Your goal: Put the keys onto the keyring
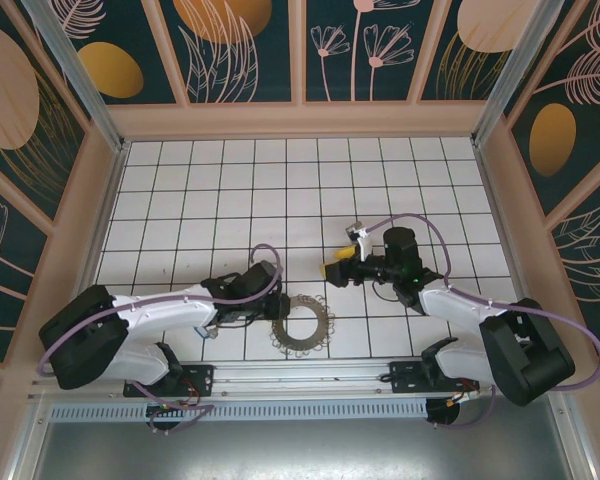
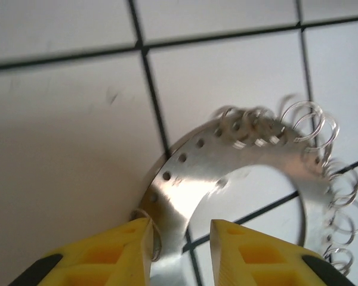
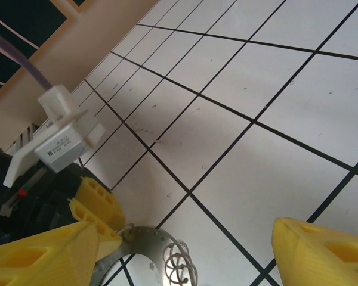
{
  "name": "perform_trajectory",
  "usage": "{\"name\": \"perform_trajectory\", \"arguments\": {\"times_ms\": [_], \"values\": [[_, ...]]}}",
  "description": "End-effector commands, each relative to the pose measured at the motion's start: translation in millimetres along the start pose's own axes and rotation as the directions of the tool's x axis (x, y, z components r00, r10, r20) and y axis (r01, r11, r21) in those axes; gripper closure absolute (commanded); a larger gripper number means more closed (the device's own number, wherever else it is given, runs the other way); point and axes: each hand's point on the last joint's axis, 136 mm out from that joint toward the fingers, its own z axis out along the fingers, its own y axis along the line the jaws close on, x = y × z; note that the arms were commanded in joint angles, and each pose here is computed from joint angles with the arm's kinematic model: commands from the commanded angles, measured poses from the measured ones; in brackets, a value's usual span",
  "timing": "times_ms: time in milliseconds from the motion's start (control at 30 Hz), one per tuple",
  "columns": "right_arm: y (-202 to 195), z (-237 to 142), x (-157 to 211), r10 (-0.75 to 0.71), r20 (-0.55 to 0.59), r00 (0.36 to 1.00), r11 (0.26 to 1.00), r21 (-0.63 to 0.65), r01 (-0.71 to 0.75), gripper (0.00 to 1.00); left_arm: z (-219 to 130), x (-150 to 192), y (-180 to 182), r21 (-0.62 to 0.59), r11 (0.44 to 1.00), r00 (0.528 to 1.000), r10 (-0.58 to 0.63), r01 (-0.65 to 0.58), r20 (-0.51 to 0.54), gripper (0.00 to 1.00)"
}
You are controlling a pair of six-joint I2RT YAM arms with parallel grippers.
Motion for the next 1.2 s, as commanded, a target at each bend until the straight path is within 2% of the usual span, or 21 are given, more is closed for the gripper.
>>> {"name": "perform_trajectory", "arguments": {"times_ms": [0, 367, 600, 833, 1167], "values": [[2.2, -6.3, -10.0, -0.022, 0.029, 0.999, 1.000, 0.010, 0.021, 0.23, 0.0, -17.7, -4.9, -0.051, 0.995, 0.995, 0.091, -0.089, 0.038, 0.71], [-4.3, -14.4, -6.8, -0.013, 0.036, 0.999, 0.999, 0.040, 0.011, 0.23, -12.9, -9.4, 22.2, -0.171, 0.981, 0.995, 0.097, -0.093, 0.014, 0.72], [-4.7, -13.2, -7.2, -0.012, 0.037, 0.999, 0.999, 0.035, 0.011, 0.23, -5.3, 7.6, 25.5, -0.141, 0.987, 0.997, 0.074, -0.078, -0.036, 0.73], [-5.8, -16.5, -7.8, -0.017, 0.043, 0.999, 0.999, 0.046, 0.015, 0.22, 0.3, 9.5, 26.1, -0.143, 0.986, 0.996, 0.080, -0.086, -0.046, 0.75], [-6.5, -18.6, -10.6, -0.021, 0.053, 0.998, 0.999, 0.047, 0.018, 0.23, 6.1, 17.4, 26.9, -0.131, 0.987, 0.994, 0.079, -0.088, -0.077, 0.83]]}}
